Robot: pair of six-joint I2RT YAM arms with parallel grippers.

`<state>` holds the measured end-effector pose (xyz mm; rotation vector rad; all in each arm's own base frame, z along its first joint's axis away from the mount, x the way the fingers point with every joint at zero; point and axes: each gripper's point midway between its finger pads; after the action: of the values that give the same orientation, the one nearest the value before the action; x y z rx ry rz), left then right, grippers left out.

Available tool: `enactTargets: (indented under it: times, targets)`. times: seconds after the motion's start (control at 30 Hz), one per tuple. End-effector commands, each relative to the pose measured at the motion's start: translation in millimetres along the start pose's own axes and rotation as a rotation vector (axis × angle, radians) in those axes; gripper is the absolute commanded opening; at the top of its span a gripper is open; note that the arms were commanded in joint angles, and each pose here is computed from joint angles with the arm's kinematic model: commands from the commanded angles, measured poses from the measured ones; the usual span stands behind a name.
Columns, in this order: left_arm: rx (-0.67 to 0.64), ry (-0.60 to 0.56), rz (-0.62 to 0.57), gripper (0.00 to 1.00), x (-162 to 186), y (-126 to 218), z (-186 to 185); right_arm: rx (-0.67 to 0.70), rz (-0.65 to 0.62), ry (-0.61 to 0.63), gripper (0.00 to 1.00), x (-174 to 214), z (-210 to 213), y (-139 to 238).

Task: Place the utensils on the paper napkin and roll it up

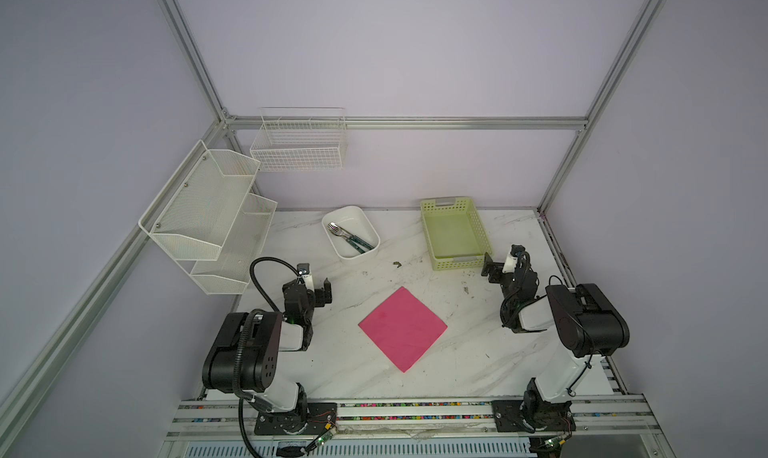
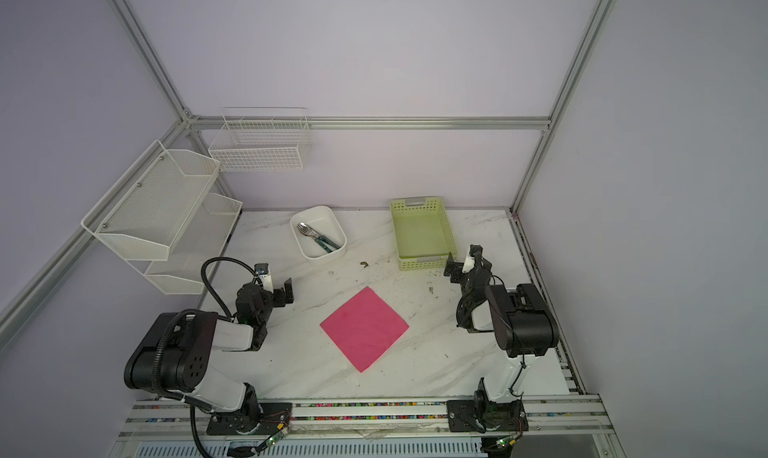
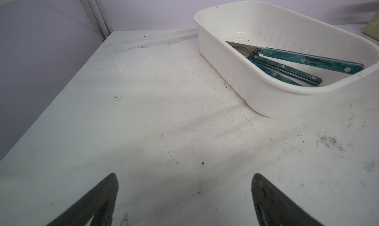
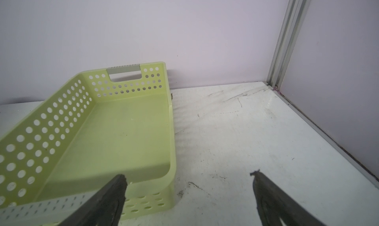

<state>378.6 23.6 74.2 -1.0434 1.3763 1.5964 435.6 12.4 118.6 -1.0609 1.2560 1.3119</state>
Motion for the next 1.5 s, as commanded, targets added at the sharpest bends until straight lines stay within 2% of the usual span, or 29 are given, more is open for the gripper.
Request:
enactTargets:
  times: [0.0,0.3,0.4,0.5,0.6,0.83,0.93,1.03,1.13,1.3,1.47]
  targets:
    - [-0.043,0.018,-0.123,1.0,-46,-9,9,0.041,-0.064,0.002,0.97,-19,-7,-2]
    - [-0.203,0.061,-0.112,0.99,-83,11,35,0.067,0.012,-0.011,0.97,-50,-6,-13]
    - [-0.222,0.13,-0.069,1.0,-93,12,39,0.049,0.059,-0.035,0.97,-57,-1,-19]
    - [-0.217,0.268,0.004,1.0,-99,8,37,0.009,0.079,-0.062,0.96,-66,7,-22]
    - [-0.187,0.35,0.113,1.0,-103,-1,28,-0.034,0.082,-0.09,0.94,-78,17,-25]
    - [0.008,0.386,0.4,0.98,-103,-37,-19,-0.047,0.195,-0.166,0.86,-86,35,-39]
    - [0.013,0.36,0.497,0.97,-104,-51,-23,-0.055,0.251,-0.162,0.86,-82,45,-42]
    - [0.034,0.332,0.54,0.95,-110,-66,-29,-0.091,0.329,-0.134,0.85,-79,56,-47]
    - [0.023,0.326,0.564,0.84,-110,-82,-30,-0.123,0.382,-0.121,0.82,-77,67,-49]
    - [0.046,0.321,0.608,0.66,-103,-111,-41,-0.177,0.4,-0.09,0.81,-79,94,-44]
    - [0.068,0.255,0.654,0.55,-92,-124,-51,-0.212,0.385,-0.077,0.81,-87,113,-36]
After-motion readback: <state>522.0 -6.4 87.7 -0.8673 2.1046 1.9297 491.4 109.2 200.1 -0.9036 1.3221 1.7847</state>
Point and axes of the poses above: each gripper's point midway between its finger pads, its own y axis back along the fingers, its own z axis along the line the jaws close on, x = y × z, and after that the axes turned 1 degree about -y, right-handed
